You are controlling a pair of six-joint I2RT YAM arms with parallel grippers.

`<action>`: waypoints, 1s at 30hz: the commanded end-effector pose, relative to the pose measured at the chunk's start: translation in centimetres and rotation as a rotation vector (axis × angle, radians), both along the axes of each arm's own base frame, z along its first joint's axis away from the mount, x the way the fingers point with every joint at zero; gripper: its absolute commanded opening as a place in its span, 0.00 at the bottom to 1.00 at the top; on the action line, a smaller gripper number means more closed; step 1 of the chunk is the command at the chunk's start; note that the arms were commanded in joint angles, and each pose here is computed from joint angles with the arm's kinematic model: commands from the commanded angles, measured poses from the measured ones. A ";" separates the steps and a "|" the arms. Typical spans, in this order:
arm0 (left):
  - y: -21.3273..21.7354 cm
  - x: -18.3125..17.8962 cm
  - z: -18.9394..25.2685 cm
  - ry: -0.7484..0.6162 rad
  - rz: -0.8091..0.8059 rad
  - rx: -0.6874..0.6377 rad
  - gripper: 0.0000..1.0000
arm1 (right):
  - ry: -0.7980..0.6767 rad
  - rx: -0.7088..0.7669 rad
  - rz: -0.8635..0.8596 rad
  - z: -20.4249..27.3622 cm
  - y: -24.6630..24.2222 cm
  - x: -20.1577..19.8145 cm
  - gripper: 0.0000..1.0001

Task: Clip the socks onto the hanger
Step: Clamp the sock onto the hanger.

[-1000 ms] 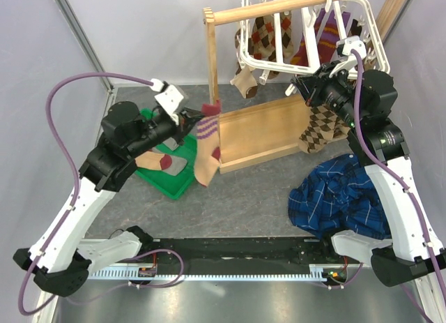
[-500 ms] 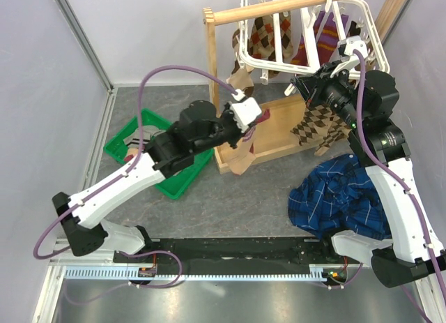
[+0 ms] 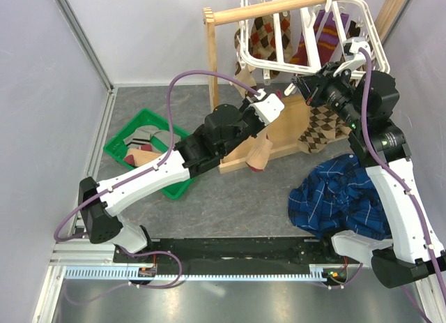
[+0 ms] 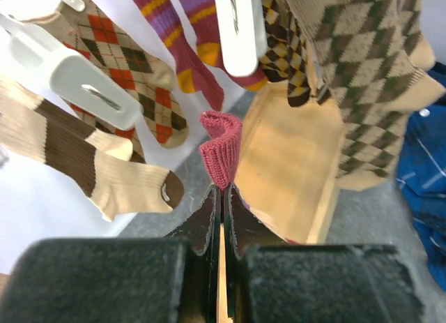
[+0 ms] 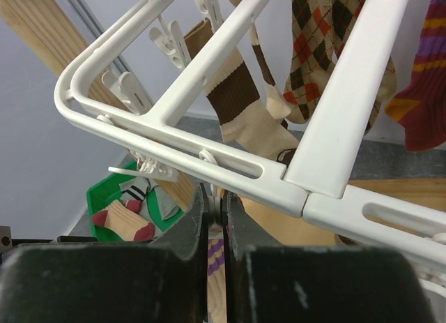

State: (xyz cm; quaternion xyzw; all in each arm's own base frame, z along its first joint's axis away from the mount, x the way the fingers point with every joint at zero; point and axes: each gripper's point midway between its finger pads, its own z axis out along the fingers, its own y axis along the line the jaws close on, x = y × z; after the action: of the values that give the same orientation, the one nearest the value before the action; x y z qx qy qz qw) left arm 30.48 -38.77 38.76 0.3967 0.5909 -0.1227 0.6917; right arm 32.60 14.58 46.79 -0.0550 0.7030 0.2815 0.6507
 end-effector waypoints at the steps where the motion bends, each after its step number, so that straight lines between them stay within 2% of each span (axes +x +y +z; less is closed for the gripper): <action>1: 0.2 0.5 4.9 -0.117 0.049 -0.096 0.02 | 0.067 0.034 -0.038 -1.0 -0.4 -0.4 0.08; 14: -0.5 0.0 5.9 -0.136 0.040 -0.111 0.02 | 0.150 0.111 -0.109 -2.1 -0.9 0.8 0.09; 30: -1.3 -0.1 5.3 -0.139 0.039 -0.086 0.02 | 0.151 0.160 -0.166 -1.1 -1.7 0.9 0.12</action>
State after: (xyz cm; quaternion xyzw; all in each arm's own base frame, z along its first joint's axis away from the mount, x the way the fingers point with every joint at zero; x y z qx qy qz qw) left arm 30.23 -40.19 41.50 0.3817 0.5629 -0.1154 0.7239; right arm 33.62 13.62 45.39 0.0536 0.7255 0.2947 0.6197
